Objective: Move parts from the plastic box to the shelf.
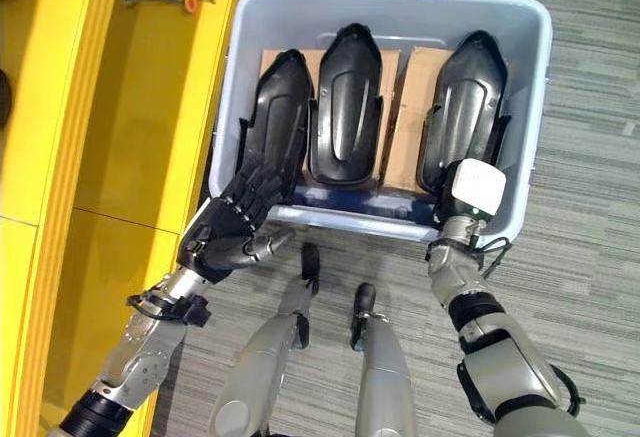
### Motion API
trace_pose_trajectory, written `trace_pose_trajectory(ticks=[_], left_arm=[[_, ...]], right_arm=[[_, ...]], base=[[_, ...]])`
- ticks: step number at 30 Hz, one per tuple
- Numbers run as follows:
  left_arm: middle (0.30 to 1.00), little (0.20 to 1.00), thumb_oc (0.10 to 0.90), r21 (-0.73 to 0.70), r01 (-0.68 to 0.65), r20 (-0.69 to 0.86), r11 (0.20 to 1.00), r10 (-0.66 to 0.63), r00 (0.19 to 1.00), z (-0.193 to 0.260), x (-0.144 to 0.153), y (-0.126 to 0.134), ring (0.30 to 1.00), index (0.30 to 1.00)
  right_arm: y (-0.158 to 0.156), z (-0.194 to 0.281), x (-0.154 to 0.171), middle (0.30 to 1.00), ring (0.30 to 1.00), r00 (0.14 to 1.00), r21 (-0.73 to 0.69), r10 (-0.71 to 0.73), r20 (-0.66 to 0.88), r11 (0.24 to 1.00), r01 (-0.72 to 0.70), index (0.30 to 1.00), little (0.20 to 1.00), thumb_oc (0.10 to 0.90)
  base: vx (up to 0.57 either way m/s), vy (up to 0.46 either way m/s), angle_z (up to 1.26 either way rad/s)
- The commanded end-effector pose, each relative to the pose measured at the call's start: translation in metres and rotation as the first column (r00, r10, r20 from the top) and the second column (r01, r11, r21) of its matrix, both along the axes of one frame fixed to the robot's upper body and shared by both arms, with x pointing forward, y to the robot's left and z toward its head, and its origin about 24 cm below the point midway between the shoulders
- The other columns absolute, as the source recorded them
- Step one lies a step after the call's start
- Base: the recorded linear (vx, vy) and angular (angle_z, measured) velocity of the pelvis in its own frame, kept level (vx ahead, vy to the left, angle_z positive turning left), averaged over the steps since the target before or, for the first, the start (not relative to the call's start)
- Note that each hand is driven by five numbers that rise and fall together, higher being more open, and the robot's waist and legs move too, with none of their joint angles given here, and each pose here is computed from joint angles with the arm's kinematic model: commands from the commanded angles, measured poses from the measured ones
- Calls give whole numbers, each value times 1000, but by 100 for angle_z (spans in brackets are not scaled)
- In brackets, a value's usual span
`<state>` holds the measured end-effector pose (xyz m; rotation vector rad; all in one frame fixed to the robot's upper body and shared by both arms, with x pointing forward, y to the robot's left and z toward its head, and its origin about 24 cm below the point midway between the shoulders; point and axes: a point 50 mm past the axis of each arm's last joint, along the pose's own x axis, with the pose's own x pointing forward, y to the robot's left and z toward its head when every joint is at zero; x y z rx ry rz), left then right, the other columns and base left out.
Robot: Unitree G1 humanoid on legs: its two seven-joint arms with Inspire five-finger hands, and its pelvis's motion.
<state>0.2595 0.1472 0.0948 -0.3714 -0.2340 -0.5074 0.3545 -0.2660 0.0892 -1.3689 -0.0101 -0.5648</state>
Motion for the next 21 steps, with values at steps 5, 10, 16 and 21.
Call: trace_pose_trajectory(ticks=[5,10,16,21], left_arm=[[1000,1000,900,-89,57,280,994,-30,960,44,-5,-6,1000,1000],[1000,1000,900,-75,39,306,996,-14,952,45,-11,10,1000,1000],[1000,1000,900,-79,-13,292,997,36,956,45,-15,19,1000,1000],[1000,1000,900,-85,-43,237,995,62,970,37,-19,22,1000,1000]], right_arm=[[-12,-56,-34,300,300,980,-150,-49,-192,988,20,300,300,400],[15,-11,-30,300,300,970,-399,240,-45,886,-237,300,300,400],[37,25,-44,300,300,904,-465,420,78,818,-339,300,300,400],[34,40,-58,300,300,886,-472,450,112,809,-351,300,300,400]], base=[[-23,8,-1],[-26,-22,-2],[61,30,-11],[129,29,-12]])
